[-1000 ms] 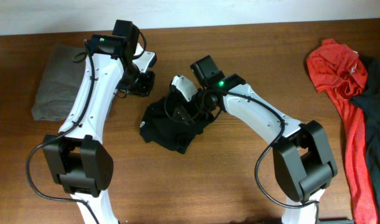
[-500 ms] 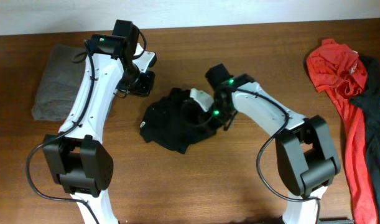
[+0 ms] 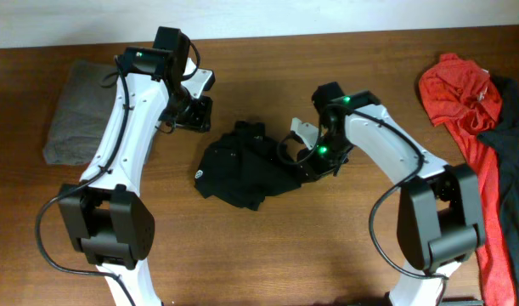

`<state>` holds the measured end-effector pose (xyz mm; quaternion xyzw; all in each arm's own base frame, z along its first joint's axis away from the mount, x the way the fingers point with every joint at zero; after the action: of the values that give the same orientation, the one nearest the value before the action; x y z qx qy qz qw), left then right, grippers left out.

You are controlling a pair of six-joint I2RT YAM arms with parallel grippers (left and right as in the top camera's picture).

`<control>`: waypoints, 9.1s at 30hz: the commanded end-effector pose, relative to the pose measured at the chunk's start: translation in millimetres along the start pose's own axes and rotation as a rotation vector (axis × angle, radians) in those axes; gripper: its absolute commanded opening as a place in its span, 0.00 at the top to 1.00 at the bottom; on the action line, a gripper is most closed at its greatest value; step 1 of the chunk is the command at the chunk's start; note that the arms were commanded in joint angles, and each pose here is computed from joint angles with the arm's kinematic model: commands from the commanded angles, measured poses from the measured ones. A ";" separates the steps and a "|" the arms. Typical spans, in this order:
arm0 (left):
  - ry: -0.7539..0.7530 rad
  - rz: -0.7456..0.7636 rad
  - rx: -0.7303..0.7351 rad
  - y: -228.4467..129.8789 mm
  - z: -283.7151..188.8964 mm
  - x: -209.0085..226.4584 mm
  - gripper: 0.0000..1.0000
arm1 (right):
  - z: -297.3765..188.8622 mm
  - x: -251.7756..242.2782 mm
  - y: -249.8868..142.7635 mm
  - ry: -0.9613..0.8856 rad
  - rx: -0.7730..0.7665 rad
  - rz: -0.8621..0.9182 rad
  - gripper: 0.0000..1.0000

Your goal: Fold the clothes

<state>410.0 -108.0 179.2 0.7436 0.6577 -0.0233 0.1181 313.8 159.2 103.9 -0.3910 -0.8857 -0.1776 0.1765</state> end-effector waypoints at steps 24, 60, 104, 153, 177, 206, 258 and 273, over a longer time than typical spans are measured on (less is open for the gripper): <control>-0.155 -0.202 0.176 -36.6 30.2 -5.5 0.51 | 73.7 -16.2 36.3 -0.090 -0.049 0.473 0.96; -0.331 -0.319 -0.034 -16.0 121.4 -10.1 0.79 | 70.7 -24.3 12.5 -0.243 0.045 0.588 0.96; -0.518 -0.321 0.245 -66.6 195.7 -26.0 0.65 | 88.3 -48.0 47.8 -0.142 -0.094 0.527 0.96; -0.247 -1.480 -0.513 59.0 41.6 301.1 1.00 | -145.2 12.6 11.6 -0.237 -0.512 0.309 0.96; -0.166 -1.128 -0.688 -21.5 -137.9 247.3 0.01 | -145.2 14.0 11.7 -0.229 -0.512 0.309 0.96; 0.024 0.420 -0.969 -175.0 -298.3 -7.3 0.01 | -353.6 205.6 -148.2 -0.841 -1.046 -0.093 0.01; -0.001 0.393 -0.907 -182.4 -287.0 -7.0 0.01 | -86.1 13.7 -142.9 -0.951 -1.254 -0.190 0.01; -0.001 0.393 -0.907 -182.4 -287.0 -7.0 0.01 | -86.1 13.7 -142.8 -0.951 -1.254 -0.191 0.01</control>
<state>195.4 -33.2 430.8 0.7227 0.4598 0.2880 0.4283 212.1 38.2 162.9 -0.3750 -0.6297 -0.4694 -0.4925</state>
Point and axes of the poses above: each gripper's point midway between its finger pads, its own z axis out along the fingers, its own x axis along the line the jaws close on, y = z × x, the point moved 3 cm from there along -z, back along the fingers, and after that the axes turned 12 degrees about -z, right-handed, at the moved point
